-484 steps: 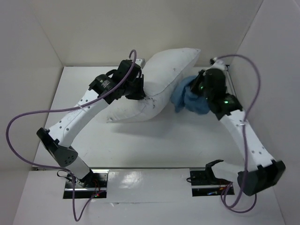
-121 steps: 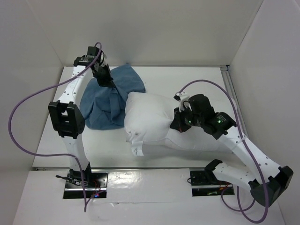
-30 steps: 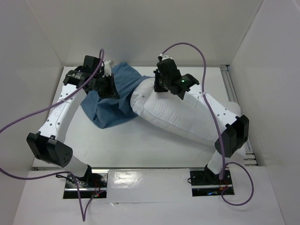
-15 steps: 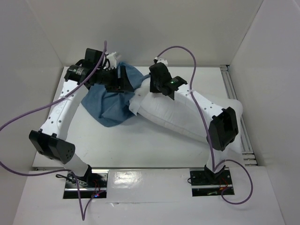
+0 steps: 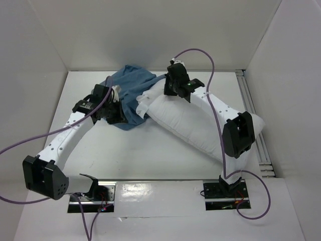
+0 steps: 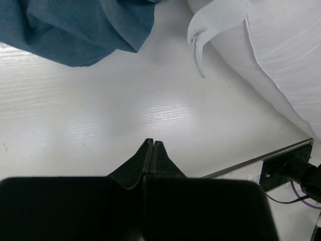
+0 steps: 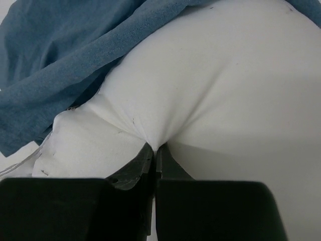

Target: Put the pillow into the pillowcase

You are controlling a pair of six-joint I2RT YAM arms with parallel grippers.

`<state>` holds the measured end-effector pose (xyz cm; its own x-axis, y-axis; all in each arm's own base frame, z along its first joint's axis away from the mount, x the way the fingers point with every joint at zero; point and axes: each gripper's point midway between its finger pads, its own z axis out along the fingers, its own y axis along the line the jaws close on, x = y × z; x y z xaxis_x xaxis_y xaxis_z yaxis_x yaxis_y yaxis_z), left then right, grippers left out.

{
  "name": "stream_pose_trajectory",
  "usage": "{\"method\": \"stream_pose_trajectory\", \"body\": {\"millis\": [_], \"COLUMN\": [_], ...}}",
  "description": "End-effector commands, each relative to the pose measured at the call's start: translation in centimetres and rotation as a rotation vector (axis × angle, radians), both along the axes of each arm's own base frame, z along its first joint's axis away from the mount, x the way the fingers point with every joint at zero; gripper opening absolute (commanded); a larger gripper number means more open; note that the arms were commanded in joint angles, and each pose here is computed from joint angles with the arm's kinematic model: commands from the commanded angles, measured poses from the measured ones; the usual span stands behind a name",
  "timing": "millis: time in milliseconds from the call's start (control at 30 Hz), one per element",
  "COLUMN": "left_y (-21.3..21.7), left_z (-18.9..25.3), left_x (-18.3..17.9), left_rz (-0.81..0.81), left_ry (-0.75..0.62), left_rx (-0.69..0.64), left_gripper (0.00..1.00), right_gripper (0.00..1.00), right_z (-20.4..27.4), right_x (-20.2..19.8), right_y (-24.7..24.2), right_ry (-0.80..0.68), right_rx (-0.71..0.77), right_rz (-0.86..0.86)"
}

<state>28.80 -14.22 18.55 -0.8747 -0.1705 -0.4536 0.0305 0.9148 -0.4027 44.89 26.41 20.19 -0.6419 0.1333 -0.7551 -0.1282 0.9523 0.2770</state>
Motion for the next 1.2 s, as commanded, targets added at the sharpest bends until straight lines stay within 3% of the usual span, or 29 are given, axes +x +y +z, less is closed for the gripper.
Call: {"method": "stream_pose_trajectory", "body": {"millis": [0,67,233,267,567,733,867,1067,1167], "left_y": [-2.3,-3.1,-4.2,-4.5,-4.8,-5.2,-5.5,-5.5,-5.5], "left_z": [0.3,-0.9,-2.9,-2.9,-6.7,-6.6,-6.7,-5.8,-6.8], "left_x": [2.3,3.7,6.5,7.1,11.3,13.0,14.0,14.8,14.9], "left_rz": [0.025,0.055,0.117,0.128,0.187,0.191,0.198,0.217,0.219], "left_ry": [-0.084,-0.076,-0.060,-0.058,-0.055,-0.085,-0.092,-0.105,-0.086], "left_rx": [-0.126,-0.165,-0.218,-0.228,-0.196,-0.201,-0.212,-0.208,-0.200], "left_gripper": [0.02,0.08,0.53,0.55,0.57,0.57,0.43,0.43,0.49], "right_gripper": [0.00,0.00,0.00,0.00,0.00,0.00,0.00,0.00,0.00], "right_z": [1.4,1.5,1.5,1.5,1.9,1.8,1.6,1.6,1.6], "right_x": [1.2,1.3,1.4,1.7,2.1,2.2,2.3,2.3,2.2], "right_y": [-0.2,-0.5,-0.6,-1.1,-1.6,-2.2,-2.7,-2.7,-2.5], "right_ry": [-0.049,-0.047,-0.038,-0.039,-0.041,-0.036,-0.028,-0.028,-0.026], "right_rx": [0.030,0.027,0.043,0.043,0.057,0.046,0.042,0.042,0.047], "right_rz": [0.012,0.017,0.031,0.021,0.020,0.014,0.005,0.005,0.012]}}
